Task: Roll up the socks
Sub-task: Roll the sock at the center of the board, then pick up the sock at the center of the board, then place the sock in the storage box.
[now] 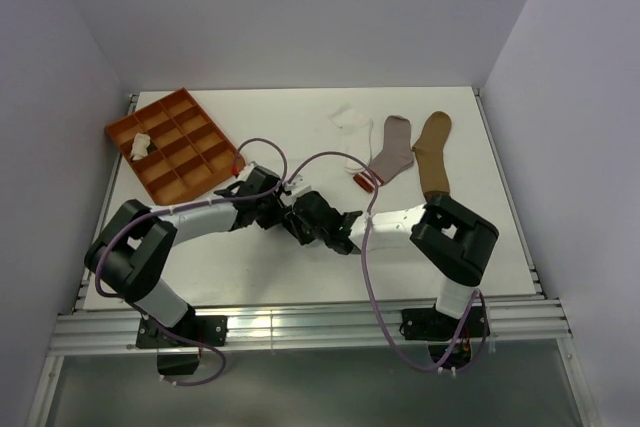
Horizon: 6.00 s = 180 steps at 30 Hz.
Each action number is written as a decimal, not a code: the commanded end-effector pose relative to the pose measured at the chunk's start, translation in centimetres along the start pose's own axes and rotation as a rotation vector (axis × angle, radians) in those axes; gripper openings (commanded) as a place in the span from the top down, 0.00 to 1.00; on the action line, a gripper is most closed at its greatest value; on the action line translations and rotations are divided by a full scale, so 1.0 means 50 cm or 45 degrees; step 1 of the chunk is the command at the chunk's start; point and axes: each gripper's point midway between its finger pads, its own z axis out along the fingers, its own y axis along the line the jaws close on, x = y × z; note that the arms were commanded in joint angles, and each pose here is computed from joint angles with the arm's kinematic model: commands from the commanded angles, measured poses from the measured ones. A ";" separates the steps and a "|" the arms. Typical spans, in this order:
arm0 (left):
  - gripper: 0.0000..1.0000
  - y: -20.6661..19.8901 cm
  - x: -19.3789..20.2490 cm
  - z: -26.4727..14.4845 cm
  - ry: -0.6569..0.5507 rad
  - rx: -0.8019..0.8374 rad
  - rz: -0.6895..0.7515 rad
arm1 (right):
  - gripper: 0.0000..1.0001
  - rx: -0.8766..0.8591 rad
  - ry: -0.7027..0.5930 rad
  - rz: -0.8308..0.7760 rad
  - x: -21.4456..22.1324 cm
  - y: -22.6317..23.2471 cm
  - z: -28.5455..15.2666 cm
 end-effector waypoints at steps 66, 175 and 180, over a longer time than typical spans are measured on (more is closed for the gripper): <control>0.35 0.045 0.065 -0.048 -0.009 0.233 -0.123 | 1.00 -0.758 0.706 1.492 0.142 0.016 0.008; 1.00 0.325 -0.753 -0.232 -0.900 -0.166 0.628 | 0.21 0.468 -0.612 0.556 -0.162 -0.341 -0.511; 1.00 0.352 -0.747 -0.204 -0.844 -0.210 0.736 | 0.21 0.477 -0.592 0.548 -0.159 -0.344 -0.500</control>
